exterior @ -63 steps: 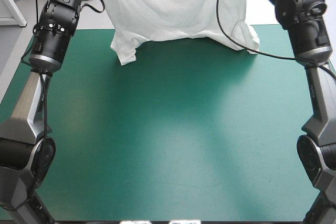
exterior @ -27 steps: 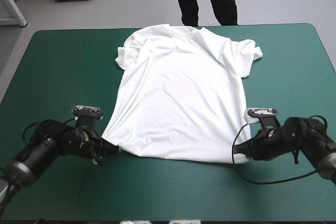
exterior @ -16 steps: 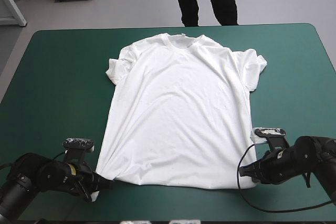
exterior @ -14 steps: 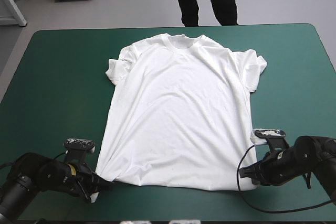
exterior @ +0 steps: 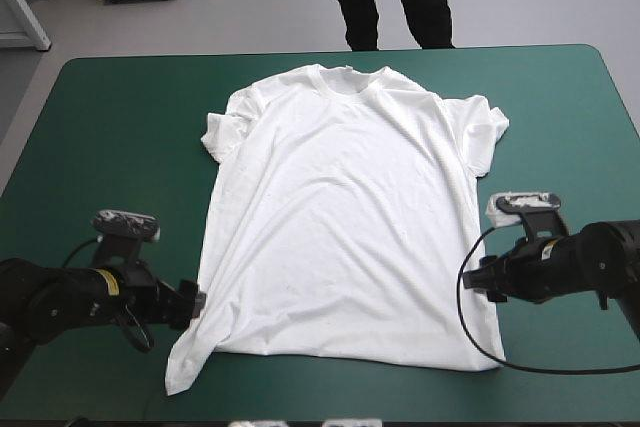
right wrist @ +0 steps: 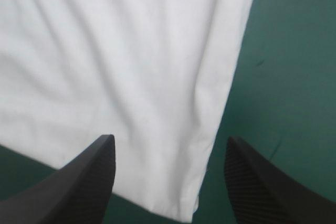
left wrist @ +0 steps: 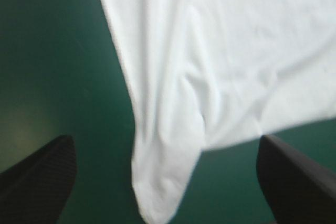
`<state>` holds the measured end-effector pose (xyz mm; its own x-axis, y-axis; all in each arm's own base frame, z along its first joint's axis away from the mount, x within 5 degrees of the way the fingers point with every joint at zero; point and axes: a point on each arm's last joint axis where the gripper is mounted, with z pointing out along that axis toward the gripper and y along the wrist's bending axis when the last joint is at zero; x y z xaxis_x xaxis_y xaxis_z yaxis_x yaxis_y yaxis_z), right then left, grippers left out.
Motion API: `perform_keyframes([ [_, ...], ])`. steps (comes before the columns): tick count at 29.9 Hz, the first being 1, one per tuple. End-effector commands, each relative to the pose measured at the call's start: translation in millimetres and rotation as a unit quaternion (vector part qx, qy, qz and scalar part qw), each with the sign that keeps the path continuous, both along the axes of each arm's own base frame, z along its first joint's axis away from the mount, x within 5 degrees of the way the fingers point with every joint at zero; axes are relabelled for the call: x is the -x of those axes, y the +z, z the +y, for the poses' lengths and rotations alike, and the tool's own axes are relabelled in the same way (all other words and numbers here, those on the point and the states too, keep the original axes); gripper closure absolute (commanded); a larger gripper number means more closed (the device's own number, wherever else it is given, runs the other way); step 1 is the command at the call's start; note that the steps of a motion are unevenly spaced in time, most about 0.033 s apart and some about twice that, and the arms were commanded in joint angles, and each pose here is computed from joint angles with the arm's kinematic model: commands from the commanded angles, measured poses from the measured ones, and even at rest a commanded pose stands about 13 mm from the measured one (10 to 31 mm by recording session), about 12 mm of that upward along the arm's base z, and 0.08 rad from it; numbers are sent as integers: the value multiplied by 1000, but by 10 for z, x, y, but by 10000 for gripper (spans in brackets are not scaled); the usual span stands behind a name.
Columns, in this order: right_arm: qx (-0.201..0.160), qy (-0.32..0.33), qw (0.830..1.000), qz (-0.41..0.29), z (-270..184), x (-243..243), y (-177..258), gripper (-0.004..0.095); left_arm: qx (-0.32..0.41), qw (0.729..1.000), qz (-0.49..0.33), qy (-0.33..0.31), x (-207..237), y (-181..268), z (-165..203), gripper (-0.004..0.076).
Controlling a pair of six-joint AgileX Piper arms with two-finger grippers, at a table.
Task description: Fold the cloth
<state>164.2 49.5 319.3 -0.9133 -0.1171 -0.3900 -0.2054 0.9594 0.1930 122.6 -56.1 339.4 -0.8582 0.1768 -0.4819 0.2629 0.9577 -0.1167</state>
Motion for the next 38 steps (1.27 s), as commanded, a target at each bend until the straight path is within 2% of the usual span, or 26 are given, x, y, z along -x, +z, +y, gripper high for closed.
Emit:
perform_keyframes([
  [1, 15, -21, 995, -95, -62, -81, 463, 327, -20, 995, -82, 45, -132, 366, 76, 73],
  [7, 16, -38, 984, -172, -103, -87, 904, 327, -32, 993, -102, 47, -467, 566, -36, 150],
  [13, 11, -40, 982, -185, -102, -81, 980, 327, -14, 995, -71, 70, -959, 549, -153, 159],
  [18, 11, -40, 982, -185, -102, -81, 980, 327, 9, 997, -30, 70, -1407, 403, -118, 159],
  [24, 9, -41, 980, -195, -100, -95, 994, 333, -27, 998, 11, 59, -1823, 202, -113, 159],
  [29, 7, -41, 980, -197, -98, -97, 996, 395, -53, 997, 32, 56, -2171, 9, -155, 160],
  [38, 6, -41, 980, -197, -97, -96, 996, 411, -73, 994, 61, 51, -2562, -369, -221, 161],
])
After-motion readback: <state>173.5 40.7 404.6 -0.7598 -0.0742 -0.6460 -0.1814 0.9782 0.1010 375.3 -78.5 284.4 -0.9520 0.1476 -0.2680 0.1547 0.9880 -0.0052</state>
